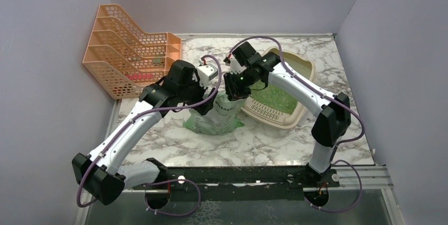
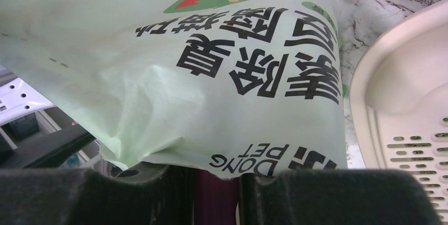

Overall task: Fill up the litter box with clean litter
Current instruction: 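Scoop the cat litter from the cat litter bag.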

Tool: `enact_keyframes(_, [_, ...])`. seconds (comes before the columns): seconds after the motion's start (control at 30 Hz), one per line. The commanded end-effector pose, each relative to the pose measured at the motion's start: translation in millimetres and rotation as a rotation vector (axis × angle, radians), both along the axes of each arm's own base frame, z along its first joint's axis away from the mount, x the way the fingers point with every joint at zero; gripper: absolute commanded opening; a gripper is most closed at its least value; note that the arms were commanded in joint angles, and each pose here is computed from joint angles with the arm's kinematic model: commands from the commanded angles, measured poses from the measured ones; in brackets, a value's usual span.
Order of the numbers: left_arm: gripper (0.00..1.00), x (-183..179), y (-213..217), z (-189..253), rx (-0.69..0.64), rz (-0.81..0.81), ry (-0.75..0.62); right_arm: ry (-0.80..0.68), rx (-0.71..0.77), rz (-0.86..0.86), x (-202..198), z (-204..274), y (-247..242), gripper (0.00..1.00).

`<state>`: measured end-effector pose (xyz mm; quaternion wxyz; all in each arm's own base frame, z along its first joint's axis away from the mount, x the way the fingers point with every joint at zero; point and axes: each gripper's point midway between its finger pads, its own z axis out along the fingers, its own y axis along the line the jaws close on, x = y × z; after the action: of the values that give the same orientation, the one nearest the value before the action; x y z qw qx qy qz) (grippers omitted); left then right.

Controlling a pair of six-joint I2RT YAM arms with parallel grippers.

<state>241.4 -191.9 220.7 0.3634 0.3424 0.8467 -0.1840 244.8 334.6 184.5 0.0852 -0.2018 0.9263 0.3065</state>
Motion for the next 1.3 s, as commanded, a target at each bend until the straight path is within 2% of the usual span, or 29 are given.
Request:
enact_keyframes(0.0, [0.93, 9.3, 24.8, -27.7, 0.133, 0.109, 0.053, 0.07, -0.277, 0.038, -18.6, -53.2, -20.8, 0.01])
enact_keyframes(0.07, [0.98, 11.0, 26.5, -25.2, 0.135, 0.101, 0.038, 0.046, -0.298, 0.03, -14.9, -47.8, -22.5, 0.01])
enact_keyframes(0.2, [0.99, 16.5, 31.9, -13.9, 0.131, 0.089, -0.025, -0.037, -0.297, -0.008, -3.0, -13.8, -25.6, 0.01])
enact_keyframes(0.37, [0.98, 12.6, 30.1, -23.6, 0.11, 0.053, 0.023, -0.077, -0.246, -0.005, 0.0, 11.5, -20.2, 0.01])
enact_keyframes(0.43, [0.91, 11.2, 27.2, -25.8, 0.088, 0.042, 0.05, -0.057, -0.254, 0.006, -2.8, 3.9, -19.1, 0.01])
enact_keyframes(0.5, [0.8, 6.8, 21.4, -27.2, 0.06, 0.009, 0.073, -0.008, -0.259, 0.046, -10.9, -12.9, -15.3, 0.01])
enact_keyframes(0.67, [0.44, 0.8, 15.6, -33.6, 0.04, -0.023, 0.11, 0.11, -0.24, 0.152, -32.0, -59.8, 10.4, 0.01])
enact_keyframes(0.73, [0.33, 0.4, 14.5, -35.3, 0.039, -0.026, 0.117, 0.139, -0.172, 0.183, -35.1, -64.4, 25.3, 0.01])
enact_keyframes(0.9, [0.16, 2.1, 12.1, -36.0, 0.034, -0.037, 0.115, 0.156, -0.058, 0.214, -35.8, -58.0, 46.9, 0.01])
enact_keyframes(0.97, [0.03, 3.5, 10.6, -35.2, 0.031, -0.044, 0.111, 0.157, -0.014, 0.215, -36.1, -54.1, 52.8, 0.01])
enact_keyframes(1.0, [0.0, 4.5, 9.8, -34.6, 0.03, -0.046, 0.108, 0.152, 0.017, 0.216, -35.0, -52.3, 56.8, 0.01])
enact_keyframes(1.13, [0.0, 8.0, 7.2, -34.5, 0.025, -0.054, 0.1, 0.16, 0.14, 0.206, -34.9, -37.7, 62.4, 0.01])
enact_keyframes(1.27, [0.0, 10.4, 2.1, -29.3, -0.002, -0.063, 0.084, 0.137, 0.337, 0.231, -34.1, -5.4, 65.0, 0.01])
